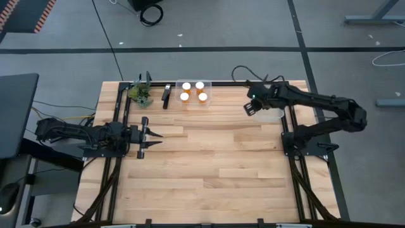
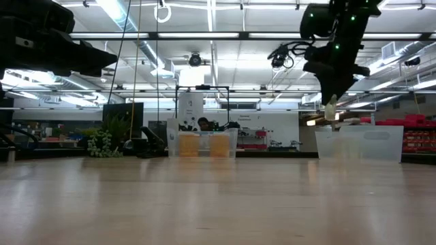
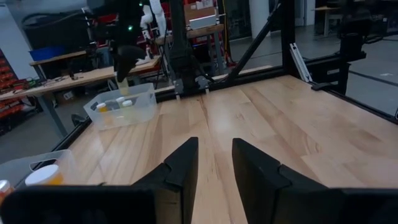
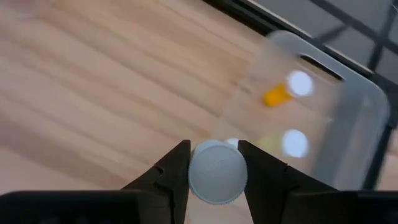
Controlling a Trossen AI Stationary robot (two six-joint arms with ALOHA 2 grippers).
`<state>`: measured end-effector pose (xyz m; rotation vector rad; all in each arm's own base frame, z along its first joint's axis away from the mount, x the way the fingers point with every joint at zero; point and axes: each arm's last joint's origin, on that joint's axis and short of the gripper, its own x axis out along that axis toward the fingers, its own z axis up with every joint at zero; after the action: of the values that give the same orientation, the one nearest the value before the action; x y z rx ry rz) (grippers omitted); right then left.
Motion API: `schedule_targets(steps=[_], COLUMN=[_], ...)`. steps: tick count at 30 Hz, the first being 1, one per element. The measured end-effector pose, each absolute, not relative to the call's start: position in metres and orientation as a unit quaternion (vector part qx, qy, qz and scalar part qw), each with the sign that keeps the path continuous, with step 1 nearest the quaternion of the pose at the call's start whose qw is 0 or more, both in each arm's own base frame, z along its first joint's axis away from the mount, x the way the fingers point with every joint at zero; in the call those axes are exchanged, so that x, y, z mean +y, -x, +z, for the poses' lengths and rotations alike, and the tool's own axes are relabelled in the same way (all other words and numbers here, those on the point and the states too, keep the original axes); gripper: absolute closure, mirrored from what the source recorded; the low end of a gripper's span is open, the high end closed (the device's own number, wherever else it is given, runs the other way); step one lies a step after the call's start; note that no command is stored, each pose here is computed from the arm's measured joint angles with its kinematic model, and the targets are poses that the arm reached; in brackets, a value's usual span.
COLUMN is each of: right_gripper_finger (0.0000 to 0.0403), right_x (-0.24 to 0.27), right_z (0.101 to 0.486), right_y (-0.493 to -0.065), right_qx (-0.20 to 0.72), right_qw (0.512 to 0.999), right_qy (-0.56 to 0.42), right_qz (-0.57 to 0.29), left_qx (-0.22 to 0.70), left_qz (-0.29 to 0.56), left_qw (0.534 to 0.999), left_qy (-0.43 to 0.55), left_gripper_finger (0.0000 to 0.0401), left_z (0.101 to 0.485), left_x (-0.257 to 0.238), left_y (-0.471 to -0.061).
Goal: Pick and place medicine bottles into bin by pill shape (circle, oval)
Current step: Put the small yellow pill bottle into the right transparent bin
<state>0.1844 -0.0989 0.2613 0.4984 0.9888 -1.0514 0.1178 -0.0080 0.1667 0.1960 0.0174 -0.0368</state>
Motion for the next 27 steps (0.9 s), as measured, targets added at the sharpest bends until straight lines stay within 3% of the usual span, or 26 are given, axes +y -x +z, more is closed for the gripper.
schedule_targets(steps=[19, 27], right_gripper_finger=[0.0269, 0.0269], right_x=[-0.171, -0.183], right_z=[0.228, 0.221], right_y=[-0.168, -0.167], right_qx=[0.491, 0.492], right_qw=[0.646, 0.641], right_qy=[-0.277, -0.284], right_qz=[-0.515, -0.516], left_qx=[0.010, 0.010], left_qz=[-0.018, -0.019], left_qw=[0.995, 0.995], left_qy=[-0.098, -0.098], left_gripper_finger=[0.0295, 0.0295], left_z=[0.166, 0.166], left_x=[-0.008, -0.008], left_y=[-0.118, -0.118])
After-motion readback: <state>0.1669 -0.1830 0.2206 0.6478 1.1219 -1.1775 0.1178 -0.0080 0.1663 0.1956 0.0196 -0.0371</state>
